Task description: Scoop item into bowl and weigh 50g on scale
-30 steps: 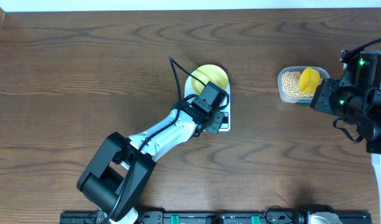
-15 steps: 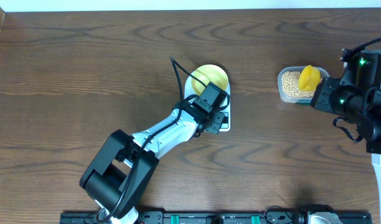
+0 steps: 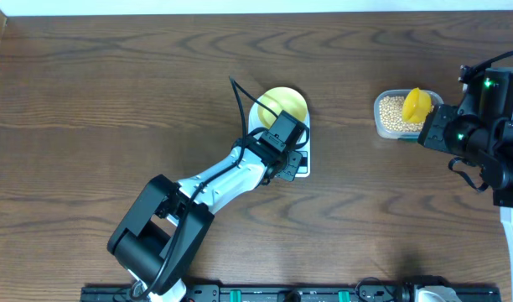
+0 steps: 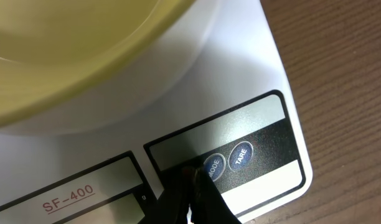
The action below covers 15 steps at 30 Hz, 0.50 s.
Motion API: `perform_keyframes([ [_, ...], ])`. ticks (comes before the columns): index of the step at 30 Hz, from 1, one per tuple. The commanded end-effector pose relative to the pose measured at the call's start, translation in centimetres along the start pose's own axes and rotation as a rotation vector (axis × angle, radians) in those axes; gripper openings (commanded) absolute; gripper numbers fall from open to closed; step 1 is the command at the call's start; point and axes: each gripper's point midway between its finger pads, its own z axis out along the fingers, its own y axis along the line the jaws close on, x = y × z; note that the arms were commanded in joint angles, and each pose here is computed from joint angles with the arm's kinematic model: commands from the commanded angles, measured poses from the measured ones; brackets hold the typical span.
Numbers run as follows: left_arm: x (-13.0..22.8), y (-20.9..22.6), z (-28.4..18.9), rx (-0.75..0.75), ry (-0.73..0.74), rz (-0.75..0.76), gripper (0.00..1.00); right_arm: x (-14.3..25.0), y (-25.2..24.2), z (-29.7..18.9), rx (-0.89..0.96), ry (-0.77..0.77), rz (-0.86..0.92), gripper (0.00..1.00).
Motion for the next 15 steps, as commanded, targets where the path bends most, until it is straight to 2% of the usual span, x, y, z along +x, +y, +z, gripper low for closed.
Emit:
perform_keyframes([
  [1, 1.8, 0.85, 1.17, -0.034, 0.061, -0.011, 0.07, -0.57, 0.08, -0.73, -0.004, -0.029, 0.0, 0.01],
  [15, 2.0, 0.91, 1.31, -0.036, 0.069, -0.011, 0.07, -0.43, 0.04, -0.73, -0.002, -0.023, 0.001, 0.01],
])
